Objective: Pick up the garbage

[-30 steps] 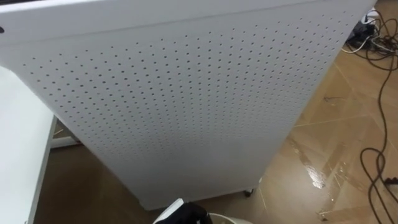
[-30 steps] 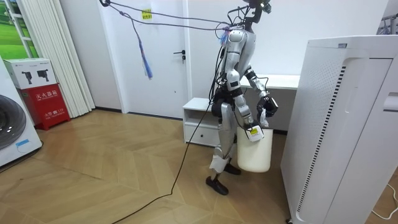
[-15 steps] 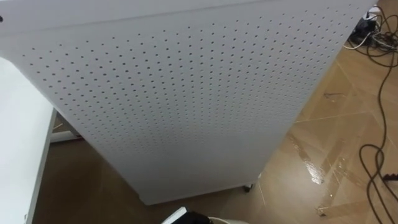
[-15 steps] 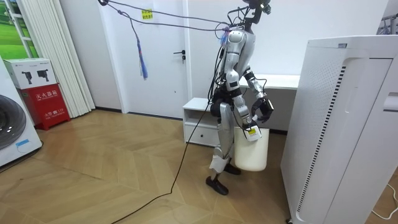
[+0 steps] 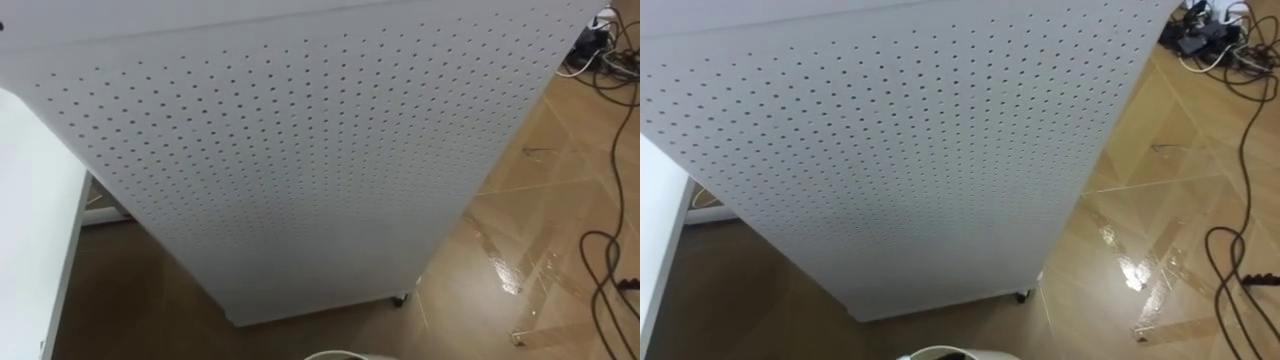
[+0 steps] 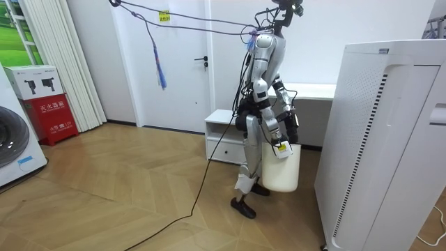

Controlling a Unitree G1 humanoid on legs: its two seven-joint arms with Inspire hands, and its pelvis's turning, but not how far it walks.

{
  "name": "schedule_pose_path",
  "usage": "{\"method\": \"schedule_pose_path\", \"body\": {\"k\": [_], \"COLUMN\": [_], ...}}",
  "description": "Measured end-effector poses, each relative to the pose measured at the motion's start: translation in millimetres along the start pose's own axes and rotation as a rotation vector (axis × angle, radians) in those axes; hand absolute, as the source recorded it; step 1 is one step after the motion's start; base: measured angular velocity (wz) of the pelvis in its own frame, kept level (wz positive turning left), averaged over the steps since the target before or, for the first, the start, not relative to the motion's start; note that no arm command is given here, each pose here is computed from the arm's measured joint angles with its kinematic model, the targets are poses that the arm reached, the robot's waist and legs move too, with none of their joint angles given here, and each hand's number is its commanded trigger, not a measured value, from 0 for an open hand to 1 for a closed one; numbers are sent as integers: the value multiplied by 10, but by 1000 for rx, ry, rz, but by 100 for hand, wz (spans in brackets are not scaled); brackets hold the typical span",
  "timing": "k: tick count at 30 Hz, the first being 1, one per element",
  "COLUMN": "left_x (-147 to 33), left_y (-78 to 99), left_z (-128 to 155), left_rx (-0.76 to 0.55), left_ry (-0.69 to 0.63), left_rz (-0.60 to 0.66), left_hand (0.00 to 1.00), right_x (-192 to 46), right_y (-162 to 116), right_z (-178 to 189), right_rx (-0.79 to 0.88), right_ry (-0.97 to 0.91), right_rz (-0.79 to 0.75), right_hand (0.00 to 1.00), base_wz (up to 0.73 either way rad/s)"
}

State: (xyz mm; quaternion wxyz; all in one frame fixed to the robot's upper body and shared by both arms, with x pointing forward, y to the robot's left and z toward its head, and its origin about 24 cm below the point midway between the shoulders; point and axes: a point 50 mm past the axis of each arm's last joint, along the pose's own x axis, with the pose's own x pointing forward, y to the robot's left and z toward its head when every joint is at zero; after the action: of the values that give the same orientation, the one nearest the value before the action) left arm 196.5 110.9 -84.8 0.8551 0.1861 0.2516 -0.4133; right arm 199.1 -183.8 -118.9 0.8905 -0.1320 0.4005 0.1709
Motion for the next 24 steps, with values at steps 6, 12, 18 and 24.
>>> {"method": "schedule_pose_path", "body": {"k": [6, 12, 18, 24], "left_x": [-6, -21, -31, -157], "left_y": [-94, -92, -65, -49], "left_z": [-153, -188, -208, -458], "left_rx": [-14, -21, -28, -104], "left_ry": [81, 98, 105, 177], "left_rz": [-74, -88, -79, -12], "left_hand": [0, 0, 0, 0], "right_x": [-3, -12, -25, -90], "right_y": [3, -12, -43, -69], "right_z": [-68, -88, -114, -296], "right_rx": [41, 37, 35, 65], "right_ry": [31, 39, 49, 94], "right_rz": [5, 4, 4, -16], "right_hand": [100, 100, 100, 100], "base_wz": [0, 0, 1, 0]}}
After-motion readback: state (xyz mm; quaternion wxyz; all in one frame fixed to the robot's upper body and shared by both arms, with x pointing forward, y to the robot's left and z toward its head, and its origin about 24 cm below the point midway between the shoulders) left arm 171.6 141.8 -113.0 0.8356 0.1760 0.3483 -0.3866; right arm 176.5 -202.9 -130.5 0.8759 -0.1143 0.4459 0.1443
